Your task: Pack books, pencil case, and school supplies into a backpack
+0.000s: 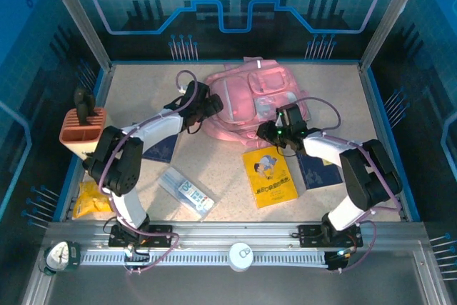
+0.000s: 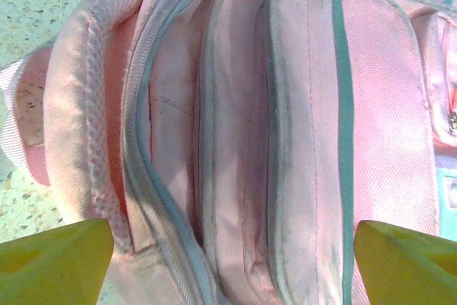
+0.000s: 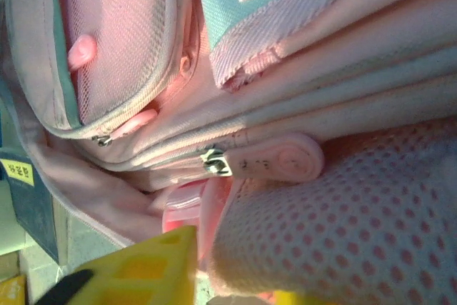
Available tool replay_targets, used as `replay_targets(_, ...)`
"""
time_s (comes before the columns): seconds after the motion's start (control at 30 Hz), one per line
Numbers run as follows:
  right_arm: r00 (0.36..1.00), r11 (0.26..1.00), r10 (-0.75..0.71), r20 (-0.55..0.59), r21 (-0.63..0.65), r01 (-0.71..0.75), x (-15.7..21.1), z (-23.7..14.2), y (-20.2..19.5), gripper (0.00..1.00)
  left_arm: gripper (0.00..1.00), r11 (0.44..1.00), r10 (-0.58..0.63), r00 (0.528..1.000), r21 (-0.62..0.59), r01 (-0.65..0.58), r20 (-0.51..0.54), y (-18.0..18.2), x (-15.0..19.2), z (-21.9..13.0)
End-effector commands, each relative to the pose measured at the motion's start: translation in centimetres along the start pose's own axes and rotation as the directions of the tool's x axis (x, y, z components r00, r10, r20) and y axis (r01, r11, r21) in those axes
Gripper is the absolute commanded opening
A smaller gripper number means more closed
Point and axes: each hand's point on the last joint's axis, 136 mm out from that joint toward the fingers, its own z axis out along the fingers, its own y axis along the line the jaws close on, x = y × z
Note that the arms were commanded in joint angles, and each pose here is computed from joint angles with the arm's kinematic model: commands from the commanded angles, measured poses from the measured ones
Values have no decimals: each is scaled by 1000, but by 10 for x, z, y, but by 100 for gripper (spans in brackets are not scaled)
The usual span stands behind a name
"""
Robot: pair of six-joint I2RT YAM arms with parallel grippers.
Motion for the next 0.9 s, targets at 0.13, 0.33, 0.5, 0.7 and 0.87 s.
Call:
replay_targets(0.13,989,996,92,115,-16,-91,-4,-16,-9,55,87,992,74,995,105,-67,-65,-14,38,-48)
replay_targets(0.33,979,985,169,113,-38,-166,-15,-9,-15,66,85,979,134,983,172,-112,-125,-38,80,-63)
replay_targets(0.5,969,977,211,127,-55,-205,-29,6,-17,56,84,965,182,966,219,-141,-181,-61,112,-63)
replay_targets(0.7,959,974,218,180,-103,-202,-37,-2,-10,16,78,925,314,928,282,-253,-198,-81,145,-65)
replay_targets(0.87,961,972,206,186,-152,-179,-46,-20,16,5,69,827,478,870,396,-398,-124,-99,166,-65)
